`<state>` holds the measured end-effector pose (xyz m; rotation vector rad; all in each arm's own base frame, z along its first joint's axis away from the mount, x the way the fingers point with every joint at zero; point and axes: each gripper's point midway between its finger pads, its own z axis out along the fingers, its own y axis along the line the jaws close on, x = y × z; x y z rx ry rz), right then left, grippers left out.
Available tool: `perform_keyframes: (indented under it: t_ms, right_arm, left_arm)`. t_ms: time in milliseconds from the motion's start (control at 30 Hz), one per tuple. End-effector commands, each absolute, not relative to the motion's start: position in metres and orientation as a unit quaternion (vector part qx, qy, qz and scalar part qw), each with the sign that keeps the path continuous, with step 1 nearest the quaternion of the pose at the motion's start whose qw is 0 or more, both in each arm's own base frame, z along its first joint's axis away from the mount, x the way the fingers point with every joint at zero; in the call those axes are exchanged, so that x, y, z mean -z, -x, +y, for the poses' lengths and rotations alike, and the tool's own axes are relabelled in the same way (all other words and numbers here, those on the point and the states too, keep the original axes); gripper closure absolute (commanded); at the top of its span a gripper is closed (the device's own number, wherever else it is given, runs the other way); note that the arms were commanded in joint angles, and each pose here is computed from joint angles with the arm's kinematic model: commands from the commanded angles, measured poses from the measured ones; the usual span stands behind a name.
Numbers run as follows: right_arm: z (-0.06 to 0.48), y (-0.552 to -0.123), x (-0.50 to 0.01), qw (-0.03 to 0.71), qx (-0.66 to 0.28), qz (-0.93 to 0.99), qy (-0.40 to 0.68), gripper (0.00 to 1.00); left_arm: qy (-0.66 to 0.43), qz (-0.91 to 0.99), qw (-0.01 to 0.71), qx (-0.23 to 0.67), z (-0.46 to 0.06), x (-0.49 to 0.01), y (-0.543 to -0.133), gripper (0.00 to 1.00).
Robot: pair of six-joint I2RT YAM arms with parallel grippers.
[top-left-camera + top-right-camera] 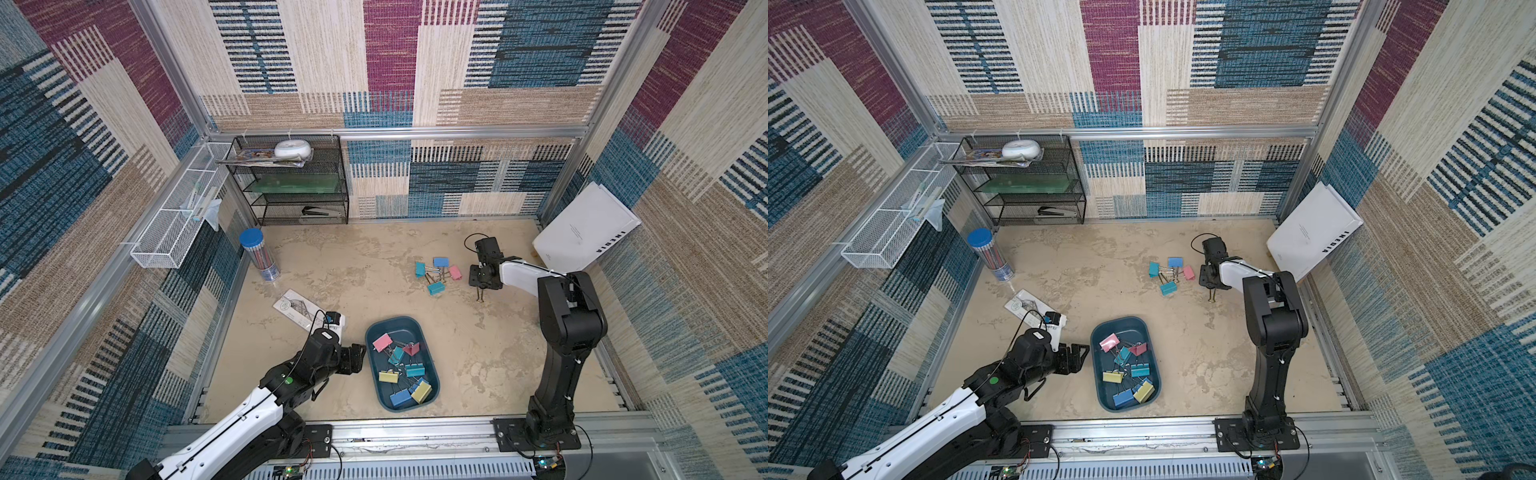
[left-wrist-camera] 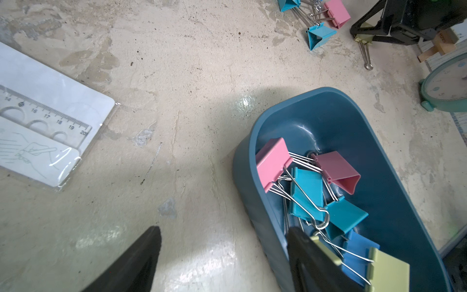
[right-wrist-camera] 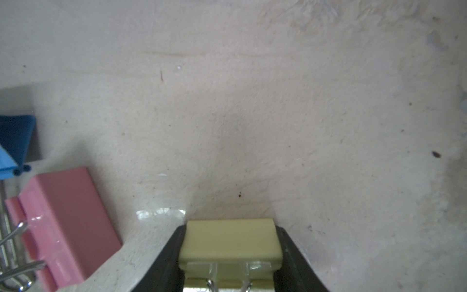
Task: Put the binder clips in the storage box
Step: Pick up the binder clip at the center of the board, then place the binder clip in the storage box.
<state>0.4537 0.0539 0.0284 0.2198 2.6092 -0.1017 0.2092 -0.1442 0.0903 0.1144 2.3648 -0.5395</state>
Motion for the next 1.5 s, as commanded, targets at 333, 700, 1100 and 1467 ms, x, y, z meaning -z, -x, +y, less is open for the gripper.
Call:
perform_keyframes:
  t_ms: [333,700,1100,1467]
  right_arm:
    - [0.194,-0.381,-0.135,0.315,-0.088,0.943,0.060,0.57]
    - [0.343,-0.281,-0.122,0.284,-0.175,0.931,0.146,0.57]
    - [0.367,-0.258,-0.084,0.242,-0.148,0.949,0.140,0.57]
    - [0.364,-0.255,-0.060,0.235,-0.120,0.954,0.141,0.54]
  left_arm:
    - [-0.047,0.912,0.350,0.210,-0.145,-0.090,-0.209,0.18]
    - [-0.048,0.911,0.350,0.211,-0.146,-0.091,-0.210,0.18]
    - [-0.051,0.909,0.352,0.216,-0.147,-0.092,-0.209,0.18]
    - [-0.050,0.908,0.354,0.217,-0.147,-0.093,-0.208,0.18]
